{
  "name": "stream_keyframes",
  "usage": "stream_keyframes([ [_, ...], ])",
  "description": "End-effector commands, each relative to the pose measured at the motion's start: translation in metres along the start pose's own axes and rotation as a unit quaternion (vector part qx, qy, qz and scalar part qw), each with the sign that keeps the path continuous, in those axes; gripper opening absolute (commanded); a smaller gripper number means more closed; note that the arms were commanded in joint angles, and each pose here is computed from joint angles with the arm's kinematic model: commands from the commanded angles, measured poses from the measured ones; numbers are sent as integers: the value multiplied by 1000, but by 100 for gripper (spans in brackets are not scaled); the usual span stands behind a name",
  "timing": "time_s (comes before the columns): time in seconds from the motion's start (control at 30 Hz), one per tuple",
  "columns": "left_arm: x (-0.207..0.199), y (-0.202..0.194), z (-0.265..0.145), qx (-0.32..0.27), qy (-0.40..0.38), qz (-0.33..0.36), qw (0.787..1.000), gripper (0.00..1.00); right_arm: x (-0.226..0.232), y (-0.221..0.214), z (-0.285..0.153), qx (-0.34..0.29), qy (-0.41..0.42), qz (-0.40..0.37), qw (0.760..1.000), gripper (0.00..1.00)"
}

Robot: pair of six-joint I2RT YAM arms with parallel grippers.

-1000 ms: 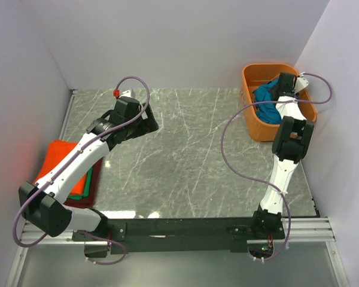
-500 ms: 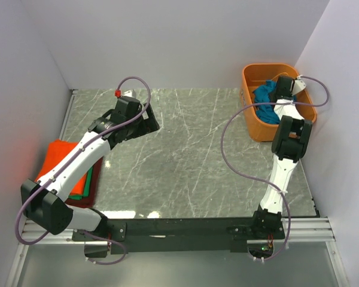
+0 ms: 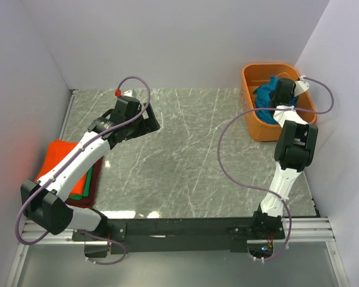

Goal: Fold and stack the t-shirts
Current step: Grab the tshirt from the pile

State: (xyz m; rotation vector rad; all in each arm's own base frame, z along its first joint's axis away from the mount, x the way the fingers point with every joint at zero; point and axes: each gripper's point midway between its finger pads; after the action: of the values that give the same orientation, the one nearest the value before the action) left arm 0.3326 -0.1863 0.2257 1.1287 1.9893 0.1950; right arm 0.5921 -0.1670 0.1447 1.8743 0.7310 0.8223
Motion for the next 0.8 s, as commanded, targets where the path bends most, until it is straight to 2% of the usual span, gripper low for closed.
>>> stream_keyframes([
  [0.0, -10, 7, -3, -10, -24, 6, 1000, 99, 18, 74, -34, -102, 13, 20, 994, 0],
  [0.5, -10, 2, -8, -5, -38, 3, 999, 99, 48, 173, -137, -201, 22, 36, 979, 0],
  [0.77, -11, 4, -14, -10, -45, 1, 999, 99, 61, 252, -201, -263, 50, 52, 962, 0],
])
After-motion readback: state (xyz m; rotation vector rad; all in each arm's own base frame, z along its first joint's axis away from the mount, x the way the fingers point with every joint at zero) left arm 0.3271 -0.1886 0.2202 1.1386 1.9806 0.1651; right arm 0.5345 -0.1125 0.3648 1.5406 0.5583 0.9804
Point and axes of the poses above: each gripper's point midway between its finger pads, its own z axis out along the fingers, its own x axis along the line the jaws close on, y = z × x, and after that the axes turned 15 degrees about -z, right-handed
